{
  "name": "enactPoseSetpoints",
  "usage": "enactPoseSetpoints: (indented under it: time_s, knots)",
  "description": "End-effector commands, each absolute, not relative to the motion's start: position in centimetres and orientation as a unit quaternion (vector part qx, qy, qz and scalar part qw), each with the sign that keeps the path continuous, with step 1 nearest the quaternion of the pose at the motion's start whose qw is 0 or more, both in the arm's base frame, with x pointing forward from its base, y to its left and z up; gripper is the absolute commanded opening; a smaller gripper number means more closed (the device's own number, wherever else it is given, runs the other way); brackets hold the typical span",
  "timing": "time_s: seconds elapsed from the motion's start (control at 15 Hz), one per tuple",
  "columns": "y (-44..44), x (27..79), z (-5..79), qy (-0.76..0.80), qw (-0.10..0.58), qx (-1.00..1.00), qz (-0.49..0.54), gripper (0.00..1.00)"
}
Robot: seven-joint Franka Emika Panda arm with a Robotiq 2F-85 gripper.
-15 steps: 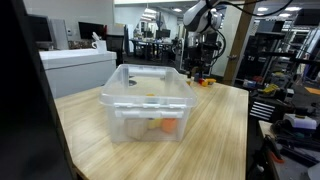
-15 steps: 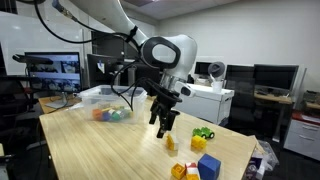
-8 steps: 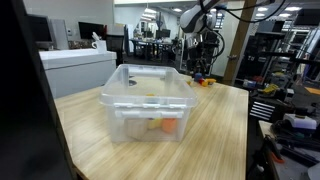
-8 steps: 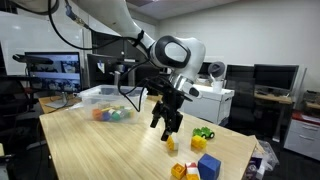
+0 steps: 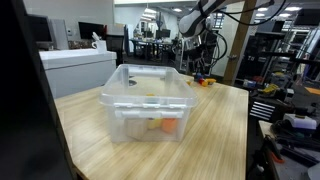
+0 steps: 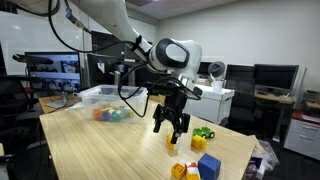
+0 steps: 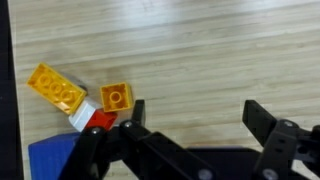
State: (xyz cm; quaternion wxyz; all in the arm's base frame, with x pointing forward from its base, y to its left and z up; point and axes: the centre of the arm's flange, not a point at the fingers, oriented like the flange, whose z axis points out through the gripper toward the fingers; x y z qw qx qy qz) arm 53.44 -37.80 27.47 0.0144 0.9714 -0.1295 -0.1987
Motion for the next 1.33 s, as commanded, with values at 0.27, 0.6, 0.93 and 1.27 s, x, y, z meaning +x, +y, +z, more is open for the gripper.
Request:
enactPoseSetpoints:
  time_s: [0.27,0.6,0.93,1.27]
  knots:
    - [-37.6,57.5,25.5,0.059,0.090,0.981,-0.164,1.00]
    - [-35.1,58.6,23.0,0.183,0.112,0.965,-0.153,1.00]
    - [-36.1,58.4,20.4,0.207,0.116,0.959,-0.157,0.82]
    - [-35.4,58.6,21.7,0.192,0.110,0.962,-0.162,0.45]
